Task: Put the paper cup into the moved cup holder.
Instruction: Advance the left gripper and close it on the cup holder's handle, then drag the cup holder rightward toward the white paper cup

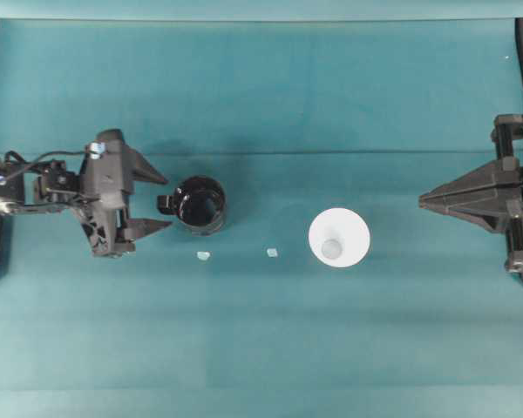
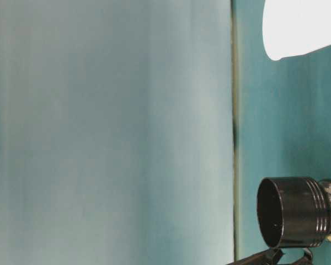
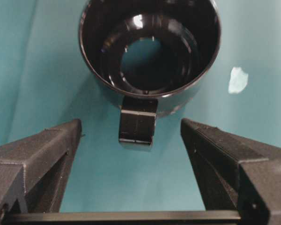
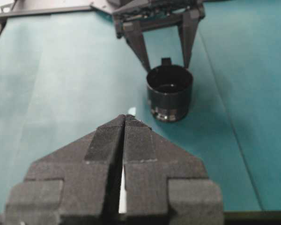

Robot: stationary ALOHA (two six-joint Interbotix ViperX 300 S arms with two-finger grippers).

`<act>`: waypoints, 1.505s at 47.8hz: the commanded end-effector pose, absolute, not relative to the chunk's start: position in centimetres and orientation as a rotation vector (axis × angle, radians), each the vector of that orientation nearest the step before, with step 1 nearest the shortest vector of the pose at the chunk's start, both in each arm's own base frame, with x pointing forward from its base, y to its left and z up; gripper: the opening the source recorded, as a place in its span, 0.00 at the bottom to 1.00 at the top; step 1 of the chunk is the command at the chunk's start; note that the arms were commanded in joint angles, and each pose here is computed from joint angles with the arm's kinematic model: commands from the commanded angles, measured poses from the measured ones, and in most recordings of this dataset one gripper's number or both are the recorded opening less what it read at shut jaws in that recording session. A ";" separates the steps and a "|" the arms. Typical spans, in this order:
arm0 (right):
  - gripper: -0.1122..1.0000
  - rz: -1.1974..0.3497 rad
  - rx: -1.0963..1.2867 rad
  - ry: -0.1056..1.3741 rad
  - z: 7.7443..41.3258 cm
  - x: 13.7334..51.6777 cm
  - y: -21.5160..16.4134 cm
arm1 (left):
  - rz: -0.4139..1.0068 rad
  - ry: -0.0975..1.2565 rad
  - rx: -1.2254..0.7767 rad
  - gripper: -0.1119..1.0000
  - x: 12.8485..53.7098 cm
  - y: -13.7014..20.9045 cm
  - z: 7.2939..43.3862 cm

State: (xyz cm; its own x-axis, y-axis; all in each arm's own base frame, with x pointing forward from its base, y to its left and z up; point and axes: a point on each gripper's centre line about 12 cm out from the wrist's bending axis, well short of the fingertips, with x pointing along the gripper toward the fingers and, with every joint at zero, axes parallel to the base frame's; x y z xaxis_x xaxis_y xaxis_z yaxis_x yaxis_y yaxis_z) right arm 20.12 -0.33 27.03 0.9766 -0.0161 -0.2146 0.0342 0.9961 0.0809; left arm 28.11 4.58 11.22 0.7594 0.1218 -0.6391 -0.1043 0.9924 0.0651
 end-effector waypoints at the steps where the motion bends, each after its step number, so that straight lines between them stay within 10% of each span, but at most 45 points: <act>1: 0.07 -0.025 0.095 0.194 27.9 20.4 -0.3 | 0.125 0.683 0.031 0.91 28.7 4.8 11.7; 30: 0.07 -0.025 0.095 0.194 27.9 20.4 -0.3 | 0.126 0.674 0.034 0.80 29.2 4.9 12.0; 50: 0.07 -0.028 0.095 0.212 27.7 20.3 -0.4 | 0.125 0.668 0.039 0.27 29.4 4.9 12.2; 72: 0.07 -0.028 0.095 0.214 27.7 20.3 -0.4 | 0.129 0.587 0.048 0.26 29.9 5.0 13.6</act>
State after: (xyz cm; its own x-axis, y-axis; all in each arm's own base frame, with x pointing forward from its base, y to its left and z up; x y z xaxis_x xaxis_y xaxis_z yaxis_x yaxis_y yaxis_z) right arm 20.06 -0.33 26.78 0.9717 -0.0157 -0.2355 0.0356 0.9961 0.0806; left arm 29.12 4.83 12.22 0.7855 0.1280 -0.6055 -0.1033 0.9918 0.0757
